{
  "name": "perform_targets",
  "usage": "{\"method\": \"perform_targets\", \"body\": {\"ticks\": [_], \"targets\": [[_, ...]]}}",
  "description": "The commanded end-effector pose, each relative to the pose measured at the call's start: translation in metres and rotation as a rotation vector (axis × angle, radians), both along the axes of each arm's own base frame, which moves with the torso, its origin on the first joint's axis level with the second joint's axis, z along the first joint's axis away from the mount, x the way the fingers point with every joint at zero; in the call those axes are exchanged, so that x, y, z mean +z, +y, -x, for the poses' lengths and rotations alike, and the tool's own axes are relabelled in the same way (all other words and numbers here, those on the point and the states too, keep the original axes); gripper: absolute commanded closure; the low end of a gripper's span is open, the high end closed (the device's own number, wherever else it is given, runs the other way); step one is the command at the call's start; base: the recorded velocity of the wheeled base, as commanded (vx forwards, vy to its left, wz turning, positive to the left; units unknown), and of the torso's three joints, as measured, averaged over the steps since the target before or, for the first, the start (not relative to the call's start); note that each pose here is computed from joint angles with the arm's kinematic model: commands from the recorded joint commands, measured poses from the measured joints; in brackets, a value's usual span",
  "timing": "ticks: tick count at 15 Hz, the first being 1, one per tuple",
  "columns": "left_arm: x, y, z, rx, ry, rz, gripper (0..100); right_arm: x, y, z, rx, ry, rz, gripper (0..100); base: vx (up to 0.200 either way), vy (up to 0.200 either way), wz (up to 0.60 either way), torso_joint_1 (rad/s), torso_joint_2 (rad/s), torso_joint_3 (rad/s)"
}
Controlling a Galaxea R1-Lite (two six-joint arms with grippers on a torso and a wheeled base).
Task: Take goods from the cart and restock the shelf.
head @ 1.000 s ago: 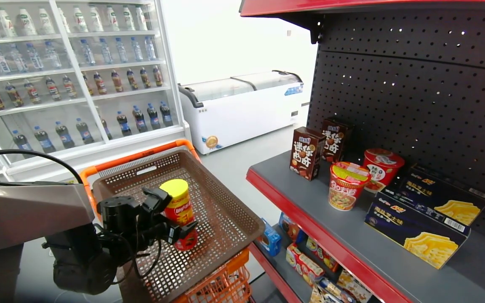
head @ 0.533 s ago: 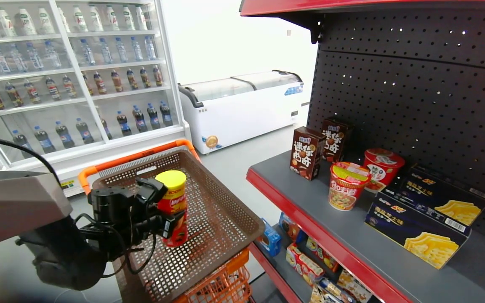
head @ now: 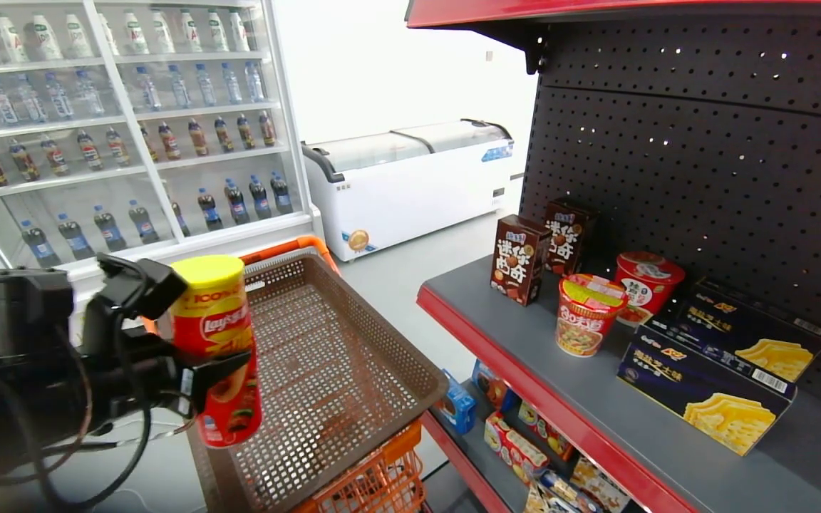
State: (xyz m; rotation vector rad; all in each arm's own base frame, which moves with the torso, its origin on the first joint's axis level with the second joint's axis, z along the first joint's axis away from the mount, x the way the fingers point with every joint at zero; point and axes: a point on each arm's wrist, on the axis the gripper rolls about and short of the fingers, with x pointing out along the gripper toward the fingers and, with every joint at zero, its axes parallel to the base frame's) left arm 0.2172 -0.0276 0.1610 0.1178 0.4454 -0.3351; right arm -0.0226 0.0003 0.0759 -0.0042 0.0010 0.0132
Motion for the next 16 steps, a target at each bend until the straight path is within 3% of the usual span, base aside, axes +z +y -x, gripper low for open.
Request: {"method": "perform_targets", "body": {"ticks": [1,3,5,6,9,13,16], "targets": [[0.046,0.014,0.103,0.058,-0.179,0.058,100,0.000,0.000,0.000,0.001,0.002,0.000,0,0.000,0.000,0.00,0.000,0.00,0.000],[0.033,0.016,0.132,0.075,-0.215,0.093,100,0.000,0.000,0.000,0.001,0.000,0.000,0,0.000,0.000,0.00,0.000,0.00,0.000],[0.022,0.020,0.164,0.093,-0.288,0.087,100,0.000,0.000,0.000,0.001,0.000,0.000,0,0.000,0.000,0.00,0.000,0.00,0.000],[0.016,0.021,0.174,0.092,-0.299,0.079,100,0.000,0.000,0.000,0.001,0.000,0.000,0,0.000,0.000,0.00,0.000,0.00,0.000],[0.007,0.023,0.204,0.061,-0.413,0.100,100,0.000,0.000,0.000,0.001,0.002,0.002,0,0.000,0.000,0.00,0.000,0.00,0.000],[0.007,0.024,0.216,0.068,-0.439,0.101,100,0.000,0.000,0.000,0.001,0.000,0.000,0,0.000,0.000,0.00,0.000,0.00,0.000],[0.002,0.025,0.221,0.067,-0.460,0.102,100,0.000,0.000,0.000,0.001,0.000,0.000,0,0.000,0.000,-0.60,0.001,0.00,0.007]]}}
